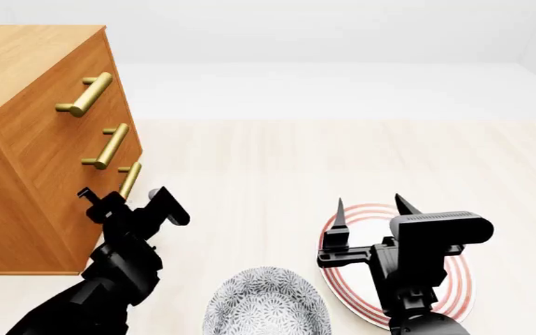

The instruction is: Open the bottom drawer of the cabinet.

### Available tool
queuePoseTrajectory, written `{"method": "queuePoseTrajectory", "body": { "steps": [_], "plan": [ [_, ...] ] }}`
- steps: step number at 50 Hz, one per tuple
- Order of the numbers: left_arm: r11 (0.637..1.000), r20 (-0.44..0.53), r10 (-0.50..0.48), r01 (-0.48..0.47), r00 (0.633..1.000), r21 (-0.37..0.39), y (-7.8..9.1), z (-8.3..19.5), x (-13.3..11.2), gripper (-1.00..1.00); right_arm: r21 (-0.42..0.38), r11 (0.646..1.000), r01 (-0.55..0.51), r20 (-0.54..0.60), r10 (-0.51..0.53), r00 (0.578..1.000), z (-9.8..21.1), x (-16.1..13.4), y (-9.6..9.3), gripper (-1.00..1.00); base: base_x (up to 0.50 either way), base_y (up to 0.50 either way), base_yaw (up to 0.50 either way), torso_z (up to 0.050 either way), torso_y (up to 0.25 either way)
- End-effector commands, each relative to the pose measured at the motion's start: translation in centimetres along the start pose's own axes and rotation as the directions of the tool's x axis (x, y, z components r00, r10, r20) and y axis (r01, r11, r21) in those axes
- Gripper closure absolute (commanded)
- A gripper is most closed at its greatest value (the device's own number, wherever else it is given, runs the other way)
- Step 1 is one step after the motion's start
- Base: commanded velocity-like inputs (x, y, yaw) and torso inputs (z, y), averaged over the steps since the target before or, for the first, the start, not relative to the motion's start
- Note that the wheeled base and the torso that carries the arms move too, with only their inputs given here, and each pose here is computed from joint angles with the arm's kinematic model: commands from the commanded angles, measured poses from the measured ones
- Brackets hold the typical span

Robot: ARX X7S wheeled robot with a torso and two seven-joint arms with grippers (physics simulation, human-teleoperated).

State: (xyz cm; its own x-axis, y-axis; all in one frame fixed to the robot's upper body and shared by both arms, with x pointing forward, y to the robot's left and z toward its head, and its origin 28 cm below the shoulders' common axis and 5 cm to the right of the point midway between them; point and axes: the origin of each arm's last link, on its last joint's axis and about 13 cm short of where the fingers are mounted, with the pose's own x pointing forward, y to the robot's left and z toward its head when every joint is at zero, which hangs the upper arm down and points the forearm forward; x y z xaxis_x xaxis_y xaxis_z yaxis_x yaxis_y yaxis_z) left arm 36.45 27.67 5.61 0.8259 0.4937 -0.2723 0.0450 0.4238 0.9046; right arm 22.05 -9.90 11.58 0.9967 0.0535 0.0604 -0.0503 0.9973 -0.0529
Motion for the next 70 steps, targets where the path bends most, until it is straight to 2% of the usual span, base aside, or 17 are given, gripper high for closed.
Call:
{"method": "queuePoseTrajectory", "body": {
  "steps": [1, 11, 27, 70],
  "plan": [
    [0.999, 0.019, 0.029, -0.03, 0.999, 0.03, 0.3, 0.1, 0.1, 1.0, -0.001, 1.0, -0.003, 0.002, 0.003, 1.0, 0.1, 0.0, 0.1, -1.0, 0.01, 0.0, 0.0, 0.0, 0.0],
    [0.998, 0.061, 0.051, -0.053, 0.997, 0.036, 0.2, 1.6, -0.3, 1.0, 0.001, 1.0, -0.003, -0.002, 0.003, 1.0, -0.1, 0.0, 0.1, -1.0, 0.0, 0.0, 0.0, 0.0, 0.0],
    [0.997, 0.136, 0.019, -0.03, 0.991, 0.076, -1.0, 4.7, -1.7, 1.0, 0.002, 1.0, -0.002, -0.003, 0.002, 1.0, -0.2, 0.0, 0.0, -1.0, 0.0, 0.0, 0.0, 0.0, 0.0],
    [0.994, 0.204, -0.032, 0.011, 0.978, 0.104, -2.4, 7.8, -4.1, 1.0, 0.01, 1.0, -0.002, -0.005, 0.002, 1.0, -0.4, 0.0, -0.1, -1.0, 0.0, 0.0, -0.01, 0.0, 0.001]
  ]
}}
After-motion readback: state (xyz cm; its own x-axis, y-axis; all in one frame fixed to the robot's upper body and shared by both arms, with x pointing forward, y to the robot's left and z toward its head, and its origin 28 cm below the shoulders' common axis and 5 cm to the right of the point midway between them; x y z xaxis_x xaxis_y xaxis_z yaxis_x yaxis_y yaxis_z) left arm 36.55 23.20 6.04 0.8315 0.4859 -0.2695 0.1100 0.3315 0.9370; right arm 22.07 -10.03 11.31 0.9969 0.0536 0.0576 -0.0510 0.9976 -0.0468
